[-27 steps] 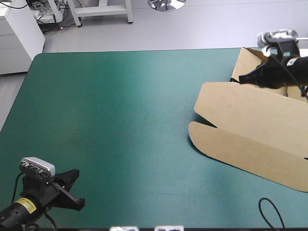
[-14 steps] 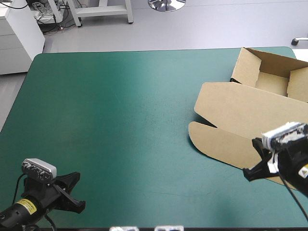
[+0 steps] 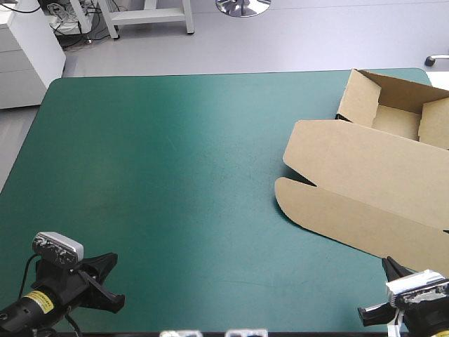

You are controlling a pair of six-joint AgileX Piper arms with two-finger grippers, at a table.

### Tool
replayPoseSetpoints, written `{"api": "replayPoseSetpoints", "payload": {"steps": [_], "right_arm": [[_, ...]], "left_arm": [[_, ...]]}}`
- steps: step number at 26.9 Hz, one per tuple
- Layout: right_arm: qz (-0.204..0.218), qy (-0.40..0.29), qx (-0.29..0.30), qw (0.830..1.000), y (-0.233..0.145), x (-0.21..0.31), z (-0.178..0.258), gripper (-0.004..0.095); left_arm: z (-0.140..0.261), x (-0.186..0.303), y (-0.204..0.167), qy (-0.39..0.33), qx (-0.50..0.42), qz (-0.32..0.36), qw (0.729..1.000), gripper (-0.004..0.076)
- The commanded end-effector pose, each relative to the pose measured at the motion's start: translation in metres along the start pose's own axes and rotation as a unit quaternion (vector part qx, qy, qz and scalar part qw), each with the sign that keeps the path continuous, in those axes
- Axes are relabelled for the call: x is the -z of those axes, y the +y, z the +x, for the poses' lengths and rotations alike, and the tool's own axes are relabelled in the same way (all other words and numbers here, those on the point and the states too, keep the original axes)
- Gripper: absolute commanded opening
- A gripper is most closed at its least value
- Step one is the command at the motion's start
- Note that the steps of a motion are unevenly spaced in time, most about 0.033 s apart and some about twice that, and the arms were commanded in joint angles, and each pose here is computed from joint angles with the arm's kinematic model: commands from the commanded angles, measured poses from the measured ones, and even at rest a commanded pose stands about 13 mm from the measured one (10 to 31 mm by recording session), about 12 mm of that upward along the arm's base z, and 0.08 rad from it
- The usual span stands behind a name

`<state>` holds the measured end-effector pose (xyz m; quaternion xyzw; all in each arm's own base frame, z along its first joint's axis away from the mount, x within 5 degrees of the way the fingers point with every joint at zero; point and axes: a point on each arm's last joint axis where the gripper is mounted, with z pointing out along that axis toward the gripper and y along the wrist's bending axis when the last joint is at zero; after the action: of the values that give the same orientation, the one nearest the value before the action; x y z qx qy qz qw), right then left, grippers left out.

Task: Fold the box

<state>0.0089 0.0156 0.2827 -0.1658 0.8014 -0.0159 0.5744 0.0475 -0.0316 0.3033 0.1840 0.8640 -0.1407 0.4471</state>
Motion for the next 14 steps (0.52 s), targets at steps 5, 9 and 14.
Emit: {"api": "replayPoseSetpoints", "payload": {"steps": [5, 9, 14], "right_arm": [[0.006, -0.023, -0.005, 1.0, -0.0021, 0.0026, -0.0082, 0.0], [0.006, -0.023, -0.005, 1.0, -0.0021, 0.0026, -0.0082, 0.0], [0.006, -0.023, -0.005, 1.0, -0.0021, 0.0026, -0.0082, 0.0]], "left_arm": [[-0.0095, 0.0041, -0.0015, -0.026, 0.005, 0.005, 1.0, -0.001], [-0.0077, 0.004, -0.0018, -0.016, 0.005, 0.007, 1.0, -0.001], [-0.0068, 0.004, -0.002, -0.012, 0.005, 0.008, 1.0, -0.001]]}}
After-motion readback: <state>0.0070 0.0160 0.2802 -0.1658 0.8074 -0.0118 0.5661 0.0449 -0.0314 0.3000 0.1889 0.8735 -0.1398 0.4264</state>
